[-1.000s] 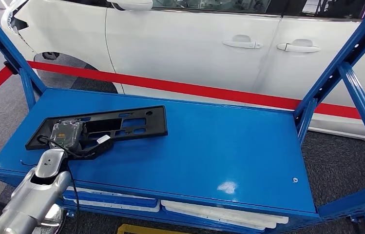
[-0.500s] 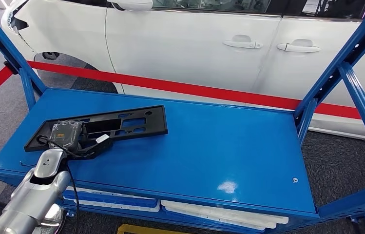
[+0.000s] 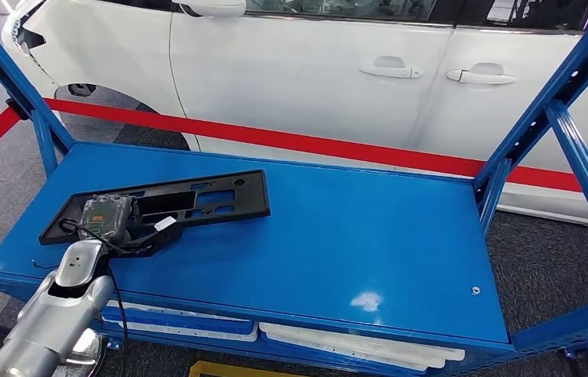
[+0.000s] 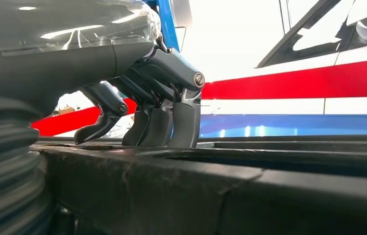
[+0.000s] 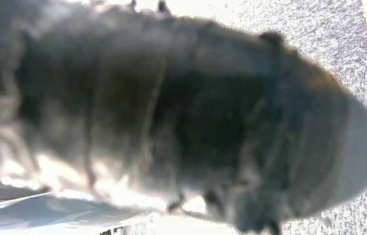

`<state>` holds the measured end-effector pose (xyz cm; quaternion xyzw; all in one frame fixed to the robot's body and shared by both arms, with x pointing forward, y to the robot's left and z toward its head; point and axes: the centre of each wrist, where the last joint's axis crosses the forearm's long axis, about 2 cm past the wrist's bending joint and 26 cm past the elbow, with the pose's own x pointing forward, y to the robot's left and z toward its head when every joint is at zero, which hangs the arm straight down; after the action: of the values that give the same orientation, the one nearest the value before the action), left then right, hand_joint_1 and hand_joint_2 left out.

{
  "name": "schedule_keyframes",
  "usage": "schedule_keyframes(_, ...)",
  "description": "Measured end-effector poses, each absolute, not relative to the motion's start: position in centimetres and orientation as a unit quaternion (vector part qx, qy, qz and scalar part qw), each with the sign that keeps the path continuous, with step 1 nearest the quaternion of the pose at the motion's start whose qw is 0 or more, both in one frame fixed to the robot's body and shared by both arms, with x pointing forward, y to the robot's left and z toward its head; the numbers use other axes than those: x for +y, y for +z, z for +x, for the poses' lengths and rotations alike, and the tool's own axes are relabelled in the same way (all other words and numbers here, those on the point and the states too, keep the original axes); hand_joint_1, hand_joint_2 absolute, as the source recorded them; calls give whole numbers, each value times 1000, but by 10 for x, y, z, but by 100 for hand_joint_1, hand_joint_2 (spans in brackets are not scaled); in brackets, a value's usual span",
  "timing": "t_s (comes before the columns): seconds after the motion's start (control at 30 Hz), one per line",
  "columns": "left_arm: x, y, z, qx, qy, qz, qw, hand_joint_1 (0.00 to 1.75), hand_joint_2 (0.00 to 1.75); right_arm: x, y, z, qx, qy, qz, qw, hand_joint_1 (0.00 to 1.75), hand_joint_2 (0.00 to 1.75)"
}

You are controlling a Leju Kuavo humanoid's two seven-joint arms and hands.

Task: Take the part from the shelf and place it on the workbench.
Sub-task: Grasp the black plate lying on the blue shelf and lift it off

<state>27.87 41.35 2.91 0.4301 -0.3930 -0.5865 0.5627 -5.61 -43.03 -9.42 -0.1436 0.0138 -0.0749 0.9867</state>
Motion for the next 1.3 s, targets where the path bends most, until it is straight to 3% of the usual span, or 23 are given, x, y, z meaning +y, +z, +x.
schedule_keyframes(0.8, 404, 34, 276, -447, -559, 445, 538, 175, 175, -428, -95, -57, 10, -81, -141, 987, 0, 0)
schedule_keyframes(1.0, 395, 63, 291, -505, -529, 495, 469, 175, 175, -425, -95, -58, 3, -82, -139, 987, 0, 0)
schedule_keyframes(1.3, 410, 113, 301, -549, -528, 576, 297, 175, 175, -421, -96, -64, 6, -72, -116, 991, 0, 0)
